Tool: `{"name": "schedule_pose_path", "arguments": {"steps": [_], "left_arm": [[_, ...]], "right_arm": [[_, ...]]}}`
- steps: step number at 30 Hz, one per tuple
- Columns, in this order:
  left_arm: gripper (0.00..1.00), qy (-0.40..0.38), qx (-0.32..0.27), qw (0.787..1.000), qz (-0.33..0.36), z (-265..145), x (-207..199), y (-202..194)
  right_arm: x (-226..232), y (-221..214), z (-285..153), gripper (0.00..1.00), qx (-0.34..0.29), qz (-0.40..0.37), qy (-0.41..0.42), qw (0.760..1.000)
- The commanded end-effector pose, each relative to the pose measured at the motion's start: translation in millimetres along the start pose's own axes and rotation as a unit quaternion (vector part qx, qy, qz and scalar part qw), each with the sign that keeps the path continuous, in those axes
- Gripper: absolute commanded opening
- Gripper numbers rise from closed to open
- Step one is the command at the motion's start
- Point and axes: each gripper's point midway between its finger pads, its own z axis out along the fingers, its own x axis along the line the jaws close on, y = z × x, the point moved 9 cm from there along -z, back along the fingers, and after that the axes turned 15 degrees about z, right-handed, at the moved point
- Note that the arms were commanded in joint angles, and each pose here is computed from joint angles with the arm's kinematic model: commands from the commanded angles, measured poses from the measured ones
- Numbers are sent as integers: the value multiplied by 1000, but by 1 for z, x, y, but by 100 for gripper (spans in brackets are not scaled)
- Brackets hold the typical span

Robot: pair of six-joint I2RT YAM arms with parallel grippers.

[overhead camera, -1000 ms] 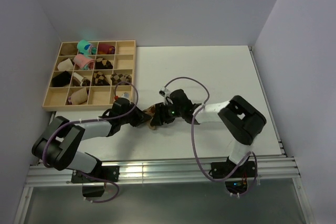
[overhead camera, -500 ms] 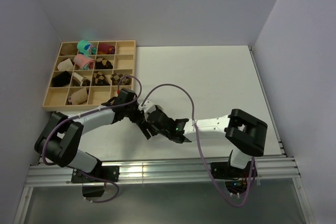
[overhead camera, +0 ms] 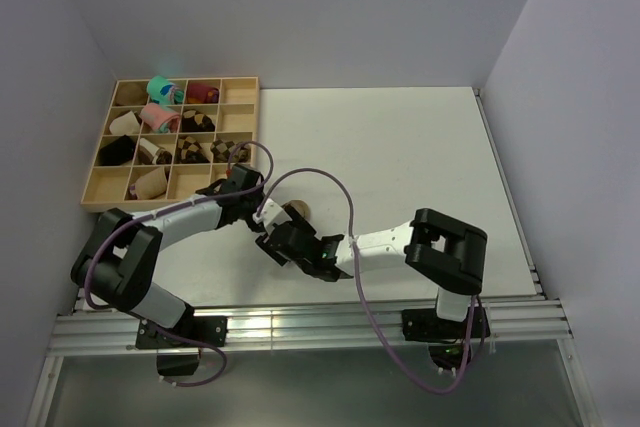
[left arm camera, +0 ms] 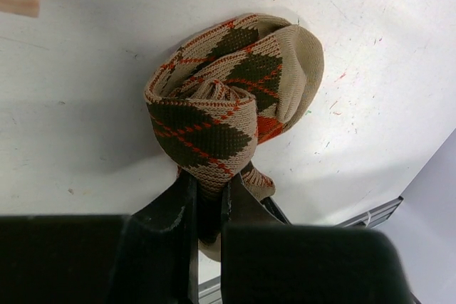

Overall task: Roll the socks
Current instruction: Roll the sock at the center of the board.

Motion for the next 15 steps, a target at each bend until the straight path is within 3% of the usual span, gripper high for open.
{"name": "schedule_pose_path", "arguments": {"steps": [1, 5, 7, 15], "left_arm": [[1, 28, 51, 998, 6, 3, 9, -14], [1, 25, 55, 998, 7, 1, 5, -14], [1, 24, 60, 998, 7, 0, 3, -14], [1, 12, 59, 998, -3, -4, 1, -16]], "right_arm": [[4, 16, 9, 74, -40, 0, -25, 999], [6, 9, 18, 69, -30, -10, -27, 999], [7, 5, 21, 62, -24, -15, -26, 999], [-7, -30, 24, 8, 21, -11, -32, 999]]}}
